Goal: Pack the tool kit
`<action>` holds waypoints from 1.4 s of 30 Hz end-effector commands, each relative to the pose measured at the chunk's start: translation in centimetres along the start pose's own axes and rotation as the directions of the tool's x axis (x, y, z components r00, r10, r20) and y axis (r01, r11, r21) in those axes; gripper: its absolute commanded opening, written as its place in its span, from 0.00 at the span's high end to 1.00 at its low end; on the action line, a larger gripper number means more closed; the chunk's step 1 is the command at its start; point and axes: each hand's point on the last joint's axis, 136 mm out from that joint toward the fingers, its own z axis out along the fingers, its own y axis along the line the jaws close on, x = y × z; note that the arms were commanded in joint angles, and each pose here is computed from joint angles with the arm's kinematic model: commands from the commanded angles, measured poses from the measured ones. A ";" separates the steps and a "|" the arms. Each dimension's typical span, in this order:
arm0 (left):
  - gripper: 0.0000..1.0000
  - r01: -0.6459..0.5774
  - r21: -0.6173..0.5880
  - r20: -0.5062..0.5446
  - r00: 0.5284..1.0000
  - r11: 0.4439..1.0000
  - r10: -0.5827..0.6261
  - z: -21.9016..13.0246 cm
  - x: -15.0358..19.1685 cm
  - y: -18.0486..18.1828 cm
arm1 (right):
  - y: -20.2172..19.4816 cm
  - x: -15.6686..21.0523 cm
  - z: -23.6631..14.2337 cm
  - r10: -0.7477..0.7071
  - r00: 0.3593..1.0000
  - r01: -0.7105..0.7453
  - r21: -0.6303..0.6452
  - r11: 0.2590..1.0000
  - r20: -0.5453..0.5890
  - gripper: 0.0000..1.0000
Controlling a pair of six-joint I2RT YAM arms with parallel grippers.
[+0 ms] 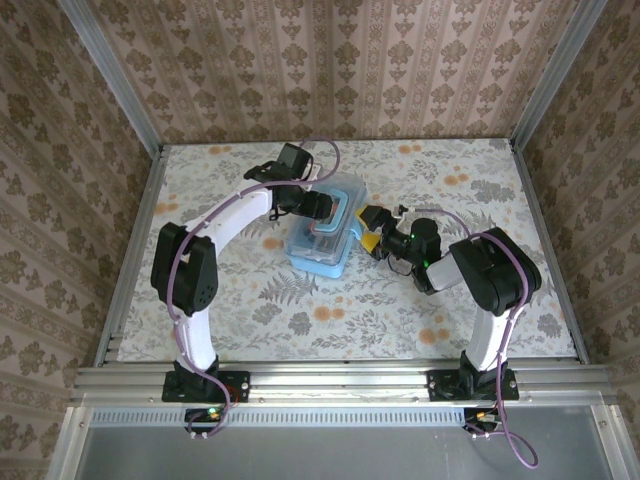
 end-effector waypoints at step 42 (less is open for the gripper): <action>0.64 0.067 0.011 -0.335 0.940 0.998 -0.060 4.8 9.3 -0.1 | -1.5 -0.9 1.4 0.002 1.000 -0.002 0.014 1.000 0.017 0.48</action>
